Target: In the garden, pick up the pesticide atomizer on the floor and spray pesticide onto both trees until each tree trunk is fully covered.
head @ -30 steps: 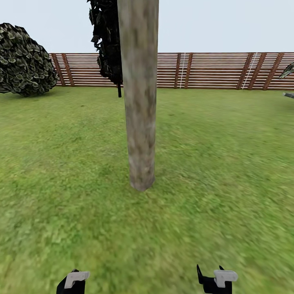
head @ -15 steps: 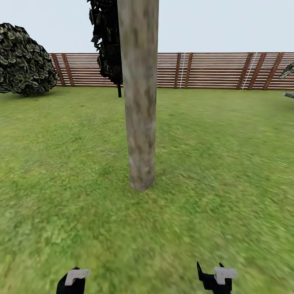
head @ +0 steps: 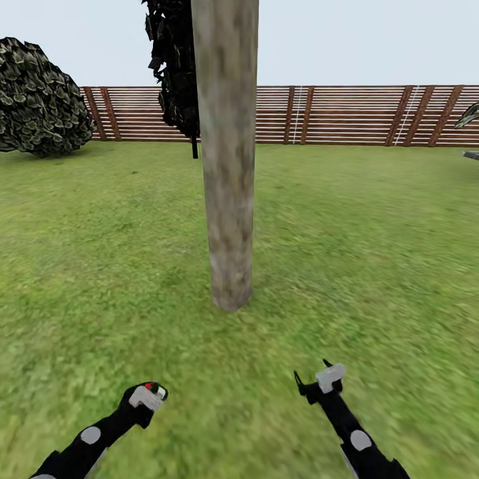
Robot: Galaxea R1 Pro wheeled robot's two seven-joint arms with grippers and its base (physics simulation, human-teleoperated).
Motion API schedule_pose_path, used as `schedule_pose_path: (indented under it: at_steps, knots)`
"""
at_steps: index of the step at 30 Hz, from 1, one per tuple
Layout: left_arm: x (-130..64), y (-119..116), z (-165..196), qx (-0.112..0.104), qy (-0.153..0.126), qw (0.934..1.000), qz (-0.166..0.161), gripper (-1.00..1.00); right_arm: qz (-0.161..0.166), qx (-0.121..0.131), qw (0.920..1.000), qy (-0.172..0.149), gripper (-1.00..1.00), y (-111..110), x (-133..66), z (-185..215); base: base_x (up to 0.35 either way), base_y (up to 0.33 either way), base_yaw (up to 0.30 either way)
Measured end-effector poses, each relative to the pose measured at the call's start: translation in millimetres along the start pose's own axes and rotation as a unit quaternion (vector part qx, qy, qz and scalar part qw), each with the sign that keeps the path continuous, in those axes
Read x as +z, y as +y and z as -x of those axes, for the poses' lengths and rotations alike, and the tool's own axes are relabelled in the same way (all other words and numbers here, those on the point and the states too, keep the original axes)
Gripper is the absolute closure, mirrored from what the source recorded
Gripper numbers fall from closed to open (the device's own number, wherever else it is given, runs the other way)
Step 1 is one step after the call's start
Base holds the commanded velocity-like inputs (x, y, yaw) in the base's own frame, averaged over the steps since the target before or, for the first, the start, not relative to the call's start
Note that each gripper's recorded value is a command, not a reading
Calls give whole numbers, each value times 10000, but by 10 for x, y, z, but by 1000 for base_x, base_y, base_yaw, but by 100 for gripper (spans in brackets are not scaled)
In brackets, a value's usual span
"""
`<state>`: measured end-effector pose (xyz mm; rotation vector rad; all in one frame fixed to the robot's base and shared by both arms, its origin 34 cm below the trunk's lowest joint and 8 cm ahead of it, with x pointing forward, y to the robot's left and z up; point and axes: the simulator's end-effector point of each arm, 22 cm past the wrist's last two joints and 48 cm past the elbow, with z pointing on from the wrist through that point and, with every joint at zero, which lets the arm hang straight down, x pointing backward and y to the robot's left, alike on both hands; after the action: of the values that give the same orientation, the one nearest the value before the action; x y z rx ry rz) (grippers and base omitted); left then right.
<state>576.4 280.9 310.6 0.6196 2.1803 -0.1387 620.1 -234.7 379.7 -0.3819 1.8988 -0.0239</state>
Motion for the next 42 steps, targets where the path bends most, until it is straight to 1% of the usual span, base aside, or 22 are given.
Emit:
schedule_pose_path:
  at_steps: [1, 2, 3, 4, 6, 7, 8, 11, 12, 15, 16, 17, 21, 25, 27, 29, 30, 31, 34, 37, 39, 42]
  knots:
    - [41, 0, 100, 110, 27, 9997, -195, 100, 198, -143, 9997, -39, -100, 73, 73, 92, 0, 0, 0]
    - [48, -46, 85, 213, 107, 9991, -338, 100, 300, -191, 9994, -27, -100, 115, 98, 111, 0, 0, 0]
    - [58, -117, 72, 360, 247, 9973, -584, 100, 516, -258, 9983, 23, -100, 202, 138, 135, 0, 0, 0]
    - [18, -408, -41, 790, 691, 9842, -1428, 100, 1635, -401, 9852, 339, -100, 696, 202, 172, 0, 0, 0]
    - [-37, -537, -75, 927, 830, 9752, -1831, 100, 2433, -509, 9677, 427, -100, 1055, 163, 244, 0, 0, 0]
    - [-99, -656, -110, 1052, 924, 9660, -2175, 100, 2923, -614, 9533, 440, -100, 1269, 116, 307, 0, 0, 0]
    - [-149, -729, -138, 1142, 996, 9587, -2408, 100, 3133, -680, 9462, 434, -100, 1355, 99, 348, 0, 0, 0]
    - [-222, -806, -166, 1310, 1096, 9474, -2706, 100, 3369, -810, 9371, 423, -100, 1471, 74, 388, 0, 0, 0]
    - [-229, -814, -169, 1328, 1107, 9462, -2736, 100, 3409, -837, 9354, 423, -100, 1493, 67, 390, 0, 0, 0]
    - [-246, -866, -166, 1390, 1126, 9417, -2849, 100, 3655, -998, 9244, 435, -100, 1639, 2, 377, 0, 0, 0]
    - [-246, -880, -165, 1403, 1128, 9409, -2868, 100, 3693, -1020, 9227, 435, 100, 1660, -10, 374, 0, 0, 0]
    - [-248, -894, -170, 1430, 1141, 9397, -2889, 100, 3717, -1033, 9216, 435, 100, 1674, -17, 373, 0, 0, 0]
    - [-278, -939, -284, 1719, 1358, 9284, -3003, 100, 3774, -1067, 9188, 436, 100, 1708, -35, 369, 0, 0, 0]
    - [-266, -1052, -292, 1821, 1390, 9228, -3098, 100, 3866, -1078, 9149, 442, 100, 1746, -64, 365, 0, 0, 0]
    - [-259, -1104, -285, 1846, 1386, 9210, -3138, 100, 4092, -1063, 9051, 450, 100, 1840, -140, 365, 0, 0, 0]
    - [-256, -1177, -293, 1925, 1406, 9166, -3208, 100, 4360, -1038, 8928, 448, 100, 1962, -234, 378, 0, 0, 0]
    - [-258, -1229, -302, 1990, 1425, 9130, -3263, 100, 4462, -1022, 8880, 443, 100, 2018, -270, 388, 0, 0, 0]
    - [-249, -1414, -294, 2145, 1428, 9033, -3430, 100, 4609, -995, 8808, 428, 100, 2107, -323, 409, 0, 0, 0]
    - [-214, -1576, -217, 2179, 1348, 9001, -3524, 100, 4653, -985, 8787, 421, 100, 2137, -339, 419, 0, 0, 0]
    - [-181, -1777, -134, 2249, 1265, 8945, -3650, 100, 4674, -970, 8778, 402, 100, 2172, -344, 437, 0, 0, 0]
    - [-172, -1852, -115, 2311, 1273, 8907, -3701, 100, 4693, -956, 8770, 383, 100, 2211, -348, 456, 0, 0, 0]
    - [-157, -1927, -91, 2309, 1311, 8891, -3729, 100, 4733, -1011, 8743, 381, 100, 2264, -360, 461, 0, 0, 0]
